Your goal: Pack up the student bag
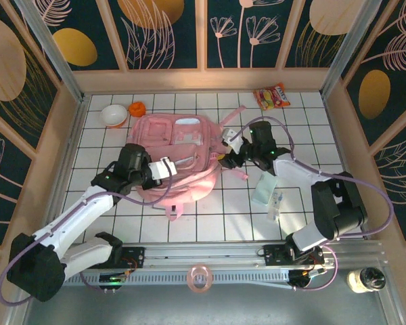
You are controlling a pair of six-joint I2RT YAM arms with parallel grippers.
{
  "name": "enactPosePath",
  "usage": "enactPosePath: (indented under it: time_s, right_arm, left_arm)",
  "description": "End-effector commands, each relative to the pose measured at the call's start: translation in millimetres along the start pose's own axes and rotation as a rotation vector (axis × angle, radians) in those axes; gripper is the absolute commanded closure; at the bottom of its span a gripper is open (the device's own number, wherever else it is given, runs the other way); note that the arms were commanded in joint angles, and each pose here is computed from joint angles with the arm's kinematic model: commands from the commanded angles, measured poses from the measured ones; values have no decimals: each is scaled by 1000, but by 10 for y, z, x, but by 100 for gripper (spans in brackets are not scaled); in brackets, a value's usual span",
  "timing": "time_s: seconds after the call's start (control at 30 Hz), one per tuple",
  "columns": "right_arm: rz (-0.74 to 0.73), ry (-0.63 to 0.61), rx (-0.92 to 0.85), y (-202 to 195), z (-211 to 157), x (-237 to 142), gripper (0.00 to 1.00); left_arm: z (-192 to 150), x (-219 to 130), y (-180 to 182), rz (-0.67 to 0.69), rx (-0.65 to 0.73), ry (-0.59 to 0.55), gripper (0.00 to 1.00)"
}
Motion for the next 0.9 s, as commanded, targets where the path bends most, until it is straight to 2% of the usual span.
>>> enactPosePath:
  time_s: [0.0,0.17,0.4,0.6,0.73,0.87]
  right_arm:
    - [63,0,-93,-35,74,116,38]
    - [160,53,-169,-108,32,364,39]
    - [214,123,-177,-249,-122,662,41]
    - [322,173,-141,-278,-194,818,44]
    - [382,211,-90,-244,-285,854,49]
    - [428,241,-18,-256,-250,851,68]
  left_arm:
    - [240,-195,238,84,19,-137,100]
    - [232,-208,273,104,73,-112,100]
    - [327,-253,393,139,77,-153,100]
    - [468,-399,571,196,61,-200,100]
    - [508,-440,651,226,51,-217,100]
    - [495,-421,684,235,33,-203,100]
Point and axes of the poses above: each hand's point on the last joint's axis, 136 mm out from that joint toward the fingers, its own x axis out along the fingers, its own y axis along the line the jaws close on, z = x × y, the point moved 7 cm from there along -x, back along the fingers, and after that the axes turned 10 degrees about x, right-handed, at the moved point
